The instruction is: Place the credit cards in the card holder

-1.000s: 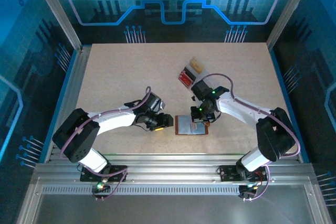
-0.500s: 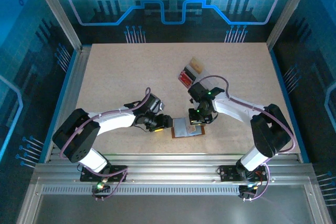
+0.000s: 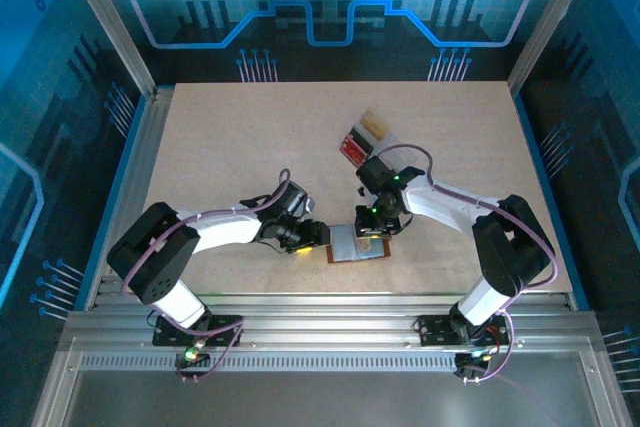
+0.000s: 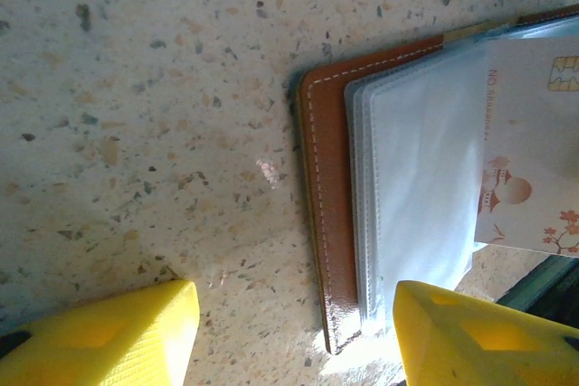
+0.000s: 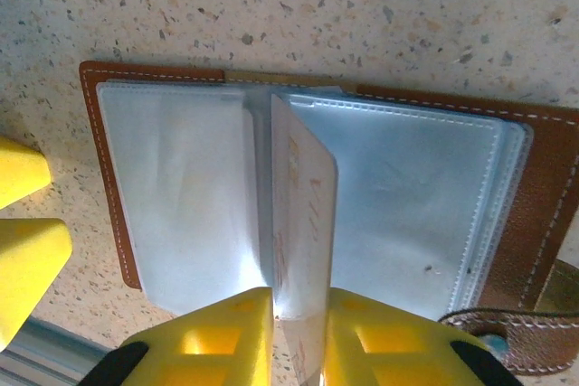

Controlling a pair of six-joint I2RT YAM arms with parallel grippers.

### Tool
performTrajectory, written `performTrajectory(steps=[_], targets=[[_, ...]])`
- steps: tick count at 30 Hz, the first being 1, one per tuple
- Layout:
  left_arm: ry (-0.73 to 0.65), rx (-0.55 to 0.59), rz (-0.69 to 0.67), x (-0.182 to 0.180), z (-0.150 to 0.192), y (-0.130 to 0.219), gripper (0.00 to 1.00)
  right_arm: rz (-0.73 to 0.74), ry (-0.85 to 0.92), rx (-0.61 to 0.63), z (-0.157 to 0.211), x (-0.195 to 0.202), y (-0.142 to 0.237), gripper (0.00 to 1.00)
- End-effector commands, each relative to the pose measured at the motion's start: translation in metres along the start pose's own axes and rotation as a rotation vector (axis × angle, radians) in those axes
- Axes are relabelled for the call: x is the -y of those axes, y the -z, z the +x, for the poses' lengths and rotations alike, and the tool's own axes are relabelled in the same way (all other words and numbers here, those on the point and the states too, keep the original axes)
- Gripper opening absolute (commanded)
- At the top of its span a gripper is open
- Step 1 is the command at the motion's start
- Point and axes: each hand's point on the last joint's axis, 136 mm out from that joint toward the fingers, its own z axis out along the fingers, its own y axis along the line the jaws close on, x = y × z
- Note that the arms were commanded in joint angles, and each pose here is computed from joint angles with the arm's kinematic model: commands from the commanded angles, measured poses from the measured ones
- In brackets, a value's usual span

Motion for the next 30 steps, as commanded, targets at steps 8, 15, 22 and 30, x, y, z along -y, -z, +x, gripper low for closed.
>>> performTrajectory(steps=[8, 15, 22, 30], targets=[[-0.037, -0.029, 0.002, 0.005, 0.009, -0.002, 0.61, -0.005, 0.006, -0.013, 0.004, -0.005, -0.001, 0.00], [-0.159, 0.009, -0.117, 0.021, 0.010, 0.008, 0.64, -0.068, 0.026, 0.058, -0.003, -0.014, 0.022, 0.00], [-0.195, 0.039, -0.248, 0.023, -0.001, 0.005, 0.62, -0.108, 0.017, 0.124, -0.005, -0.007, 0.037, 0.00], [-0.206, 0.043, -0.339, 0.021, -0.010, -0.006, 0.59, -0.235, -0.011, 0.179, -0.004, -0.003, 0.027, 0.00]])
